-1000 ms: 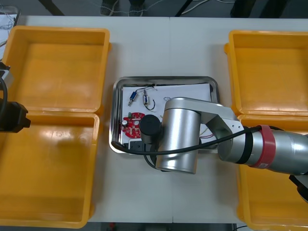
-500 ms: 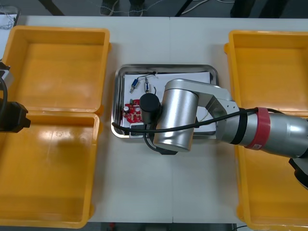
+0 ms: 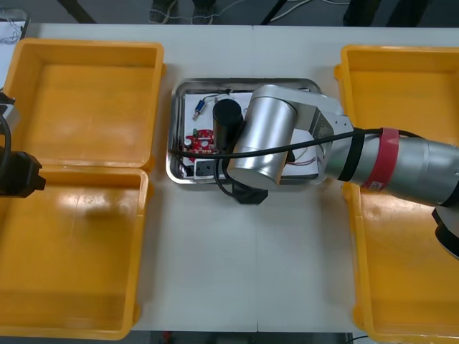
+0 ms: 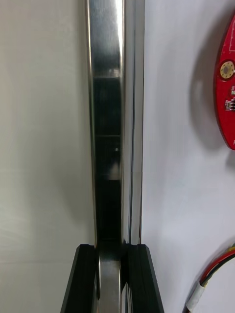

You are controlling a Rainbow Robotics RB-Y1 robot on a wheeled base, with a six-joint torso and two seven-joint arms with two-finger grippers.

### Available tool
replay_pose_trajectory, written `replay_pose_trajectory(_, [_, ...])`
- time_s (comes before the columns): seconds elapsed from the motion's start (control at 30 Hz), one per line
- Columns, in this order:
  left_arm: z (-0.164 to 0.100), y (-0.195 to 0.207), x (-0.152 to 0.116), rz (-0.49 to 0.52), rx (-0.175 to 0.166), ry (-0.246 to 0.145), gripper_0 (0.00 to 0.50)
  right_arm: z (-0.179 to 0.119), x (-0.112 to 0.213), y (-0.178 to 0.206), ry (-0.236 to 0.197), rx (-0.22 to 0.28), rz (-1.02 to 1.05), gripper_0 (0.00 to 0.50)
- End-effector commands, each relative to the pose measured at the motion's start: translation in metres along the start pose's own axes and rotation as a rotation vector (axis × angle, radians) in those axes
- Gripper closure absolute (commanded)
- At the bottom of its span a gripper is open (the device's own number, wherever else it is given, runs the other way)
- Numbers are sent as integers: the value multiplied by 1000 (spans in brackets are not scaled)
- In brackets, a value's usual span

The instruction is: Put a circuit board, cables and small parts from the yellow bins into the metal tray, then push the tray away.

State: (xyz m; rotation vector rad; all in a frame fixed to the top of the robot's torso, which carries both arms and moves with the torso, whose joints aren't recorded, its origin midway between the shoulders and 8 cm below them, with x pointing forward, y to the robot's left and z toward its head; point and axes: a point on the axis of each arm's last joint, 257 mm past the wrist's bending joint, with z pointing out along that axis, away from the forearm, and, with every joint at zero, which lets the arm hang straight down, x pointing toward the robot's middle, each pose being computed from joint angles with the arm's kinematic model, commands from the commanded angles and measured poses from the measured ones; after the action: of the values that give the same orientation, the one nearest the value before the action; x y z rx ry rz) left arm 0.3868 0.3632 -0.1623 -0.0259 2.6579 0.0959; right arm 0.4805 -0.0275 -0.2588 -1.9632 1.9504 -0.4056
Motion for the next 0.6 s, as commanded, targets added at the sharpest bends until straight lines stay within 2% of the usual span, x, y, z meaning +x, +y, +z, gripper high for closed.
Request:
replay_pose_trajectory(0.03, [-13, 15, -2, 59, -44, -22, 0, -12, 9, -32, 12, 4, -41, 500])
replay_pose_trajectory(0.13, [-13, 15, -2, 59, -44, -22, 0, -15, 13, -41, 12, -7, -47, 500])
replay_pose_trajectory(0.6, [-13, 15, -2, 59, -44, -22, 0, -23, 21, -91, 32, 51, -23, 500])
